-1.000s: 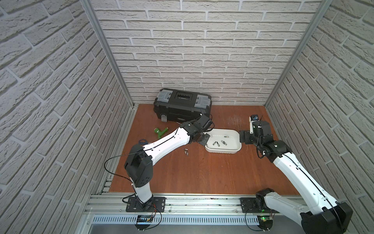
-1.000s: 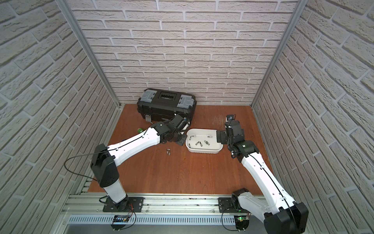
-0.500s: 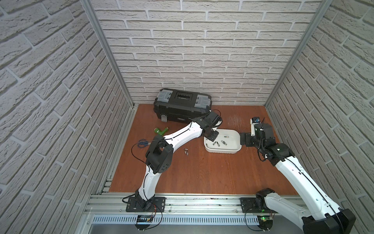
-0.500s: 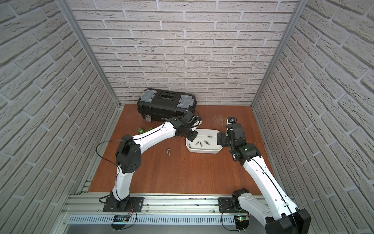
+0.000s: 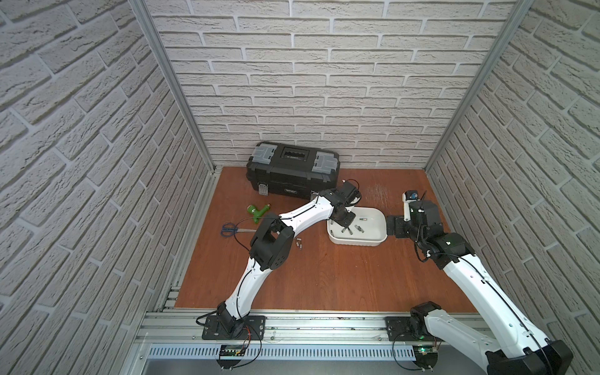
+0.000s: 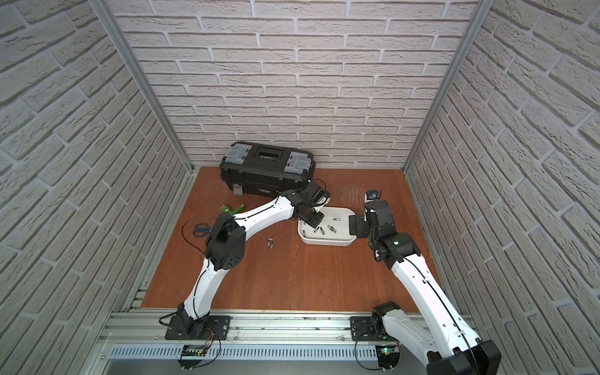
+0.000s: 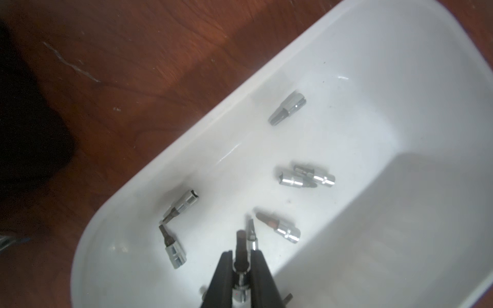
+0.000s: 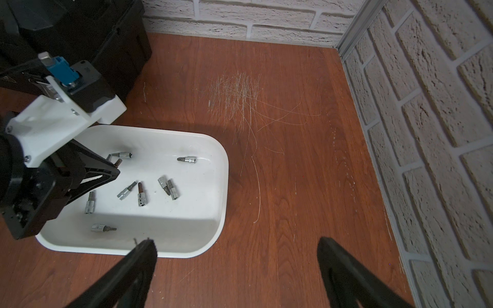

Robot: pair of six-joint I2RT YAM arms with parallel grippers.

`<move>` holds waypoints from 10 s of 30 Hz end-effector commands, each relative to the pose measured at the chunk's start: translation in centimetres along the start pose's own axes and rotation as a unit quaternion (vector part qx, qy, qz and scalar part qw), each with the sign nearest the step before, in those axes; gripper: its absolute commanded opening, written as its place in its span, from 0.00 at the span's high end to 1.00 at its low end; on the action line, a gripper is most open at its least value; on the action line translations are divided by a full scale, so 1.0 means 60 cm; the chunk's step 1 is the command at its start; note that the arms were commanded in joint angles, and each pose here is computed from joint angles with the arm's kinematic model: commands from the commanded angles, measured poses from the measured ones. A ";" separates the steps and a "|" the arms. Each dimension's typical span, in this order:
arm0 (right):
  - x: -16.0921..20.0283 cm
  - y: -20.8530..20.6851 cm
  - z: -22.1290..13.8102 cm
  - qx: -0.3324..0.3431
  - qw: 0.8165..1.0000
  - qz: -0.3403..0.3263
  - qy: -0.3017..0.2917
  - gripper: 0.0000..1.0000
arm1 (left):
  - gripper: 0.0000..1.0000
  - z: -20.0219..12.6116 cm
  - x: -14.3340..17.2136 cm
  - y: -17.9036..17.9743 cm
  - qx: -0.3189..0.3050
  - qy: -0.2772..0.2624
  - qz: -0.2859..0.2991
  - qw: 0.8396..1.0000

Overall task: Put the bit on the desktop into the storage box
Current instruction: Place the screwdriver bit in the storage box, then pick up the screwdriver bit from the center of the board, then place the screwdriver bit in the storage box.

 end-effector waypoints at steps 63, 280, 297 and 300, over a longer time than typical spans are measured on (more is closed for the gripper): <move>-0.026 0.017 -0.015 -0.062 0.996 -0.058 -0.002 0.02 | 0.02 -0.295 0.236 0.119 -0.142 -0.117 -0.165 0.969; -0.011 -0.003 -0.014 -0.015 0.999 -0.037 -0.016 0.01 | 0.91 -0.236 -0.024 -0.028 -0.036 -0.087 0.038 0.995; -0.011 -0.004 -0.013 -0.012 0.999 -0.040 -0.017 0.01 | 0.90 -0.123 -0.049 -0.035 -0.013 -0.074 0.058 0.996; -0.011 -0.004 -0.013 -0.012 0.999 -0.041 -0.017 0.01 | 0.90 -0.096 -0.050 -0.035 -0.009 -0.064 0.058 0.996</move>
Point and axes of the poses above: each gripper's point midway between its finger pads, its own z axis out along the fingers, its own y axis along the line the jaws close on, x = y × z, the point moved 7 cm from there along -z, back along the fingers, and after that the axes turned 3 degrees about z, right-handed, at the moved point
